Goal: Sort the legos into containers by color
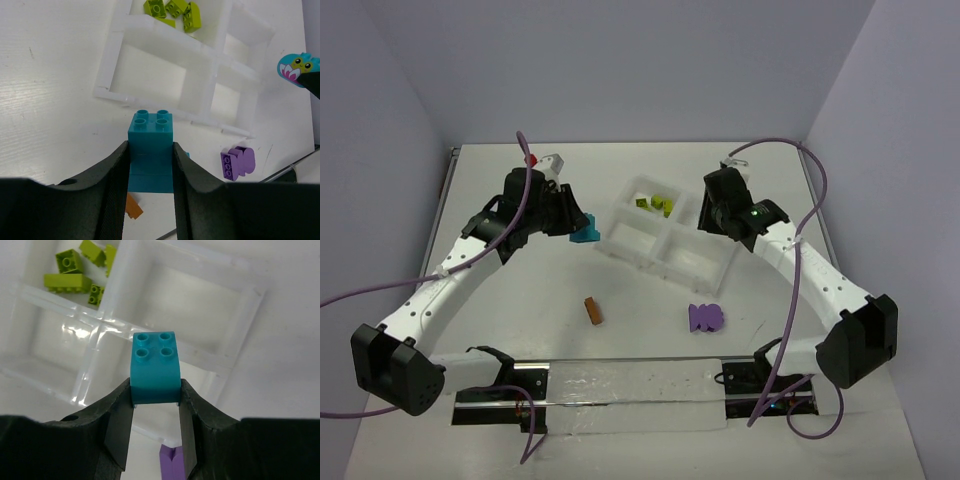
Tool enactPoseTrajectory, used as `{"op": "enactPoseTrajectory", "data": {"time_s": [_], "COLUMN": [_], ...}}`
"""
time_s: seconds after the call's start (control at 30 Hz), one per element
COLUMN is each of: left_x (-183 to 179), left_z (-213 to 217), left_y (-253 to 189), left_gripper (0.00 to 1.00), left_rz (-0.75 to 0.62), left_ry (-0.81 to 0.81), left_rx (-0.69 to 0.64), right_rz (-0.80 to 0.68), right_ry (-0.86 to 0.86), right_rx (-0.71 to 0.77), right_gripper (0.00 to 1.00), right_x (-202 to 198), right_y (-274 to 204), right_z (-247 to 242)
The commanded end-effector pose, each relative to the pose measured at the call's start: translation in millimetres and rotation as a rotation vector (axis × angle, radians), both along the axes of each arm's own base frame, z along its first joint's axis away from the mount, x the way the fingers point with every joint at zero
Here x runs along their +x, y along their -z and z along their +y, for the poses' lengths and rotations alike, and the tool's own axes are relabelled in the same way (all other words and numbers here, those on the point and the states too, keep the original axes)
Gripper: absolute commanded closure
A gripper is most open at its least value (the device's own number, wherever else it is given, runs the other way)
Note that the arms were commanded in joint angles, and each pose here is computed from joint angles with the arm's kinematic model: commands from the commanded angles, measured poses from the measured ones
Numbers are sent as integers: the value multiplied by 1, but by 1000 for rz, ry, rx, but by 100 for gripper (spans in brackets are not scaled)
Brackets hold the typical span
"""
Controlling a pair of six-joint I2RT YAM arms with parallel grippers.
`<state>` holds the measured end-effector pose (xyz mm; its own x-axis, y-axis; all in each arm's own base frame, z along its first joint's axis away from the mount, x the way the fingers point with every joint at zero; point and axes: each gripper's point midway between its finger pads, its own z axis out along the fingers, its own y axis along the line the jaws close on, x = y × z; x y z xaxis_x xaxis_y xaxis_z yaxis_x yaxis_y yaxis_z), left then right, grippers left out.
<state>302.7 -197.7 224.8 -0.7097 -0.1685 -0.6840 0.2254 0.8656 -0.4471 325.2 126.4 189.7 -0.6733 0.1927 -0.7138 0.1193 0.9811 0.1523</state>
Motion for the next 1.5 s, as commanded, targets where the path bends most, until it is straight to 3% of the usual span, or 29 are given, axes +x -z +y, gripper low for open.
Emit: {"op": "enactPoseTrajectory", "data": {"time_s": [0.0,0.2,0.3,0.43,0.53,0.6,0.73,1.0,1.23,1.37,1.47], "left_x": [17,17,17,17,18,18,20,30,37,40,41], "left_z": [-6,-11,-8,-7,-6,-5,-4,-7,-15,-17,-19], "left_y": [-25,-27,-28,-29,-28,-31,-34,-36,-38,-36,-34], "left_gripper": [100,100,100,100,100,100,100,100,100,100,100], "left_rz": [-65,-61,-67,-73,-52,-50,-65,-47,-30,-14,0], "left_ry": [-24,-16,-26,-31,-37,-47,-65,-94,-109,-125,-131], "left_rx": [-50,-72,-66,-67,-56,-55,-59,-75,-124,-136,-144], "right_rz": [-30,-14,10,49,87,101,85,-70,-282,-419,-444], "right_ry": [48,53,44,53,59,62,74,8,-381,-545,-631], "right_rx": [-11,12,4,-18,-28,-25,-8,78,270,333,382], "right_gripper": [100,99,88,84,65,43,23,23,25,26,26], "right_x": [10,44,62,80,88,90,88,67,12,-17,-37], "right_y": [-11,-4,4,19,34,38,29,-39,-94,-117,-117], "right_z": [-19,-20,-18,-17,-16,-14,-15,-10,62,108,132]}}
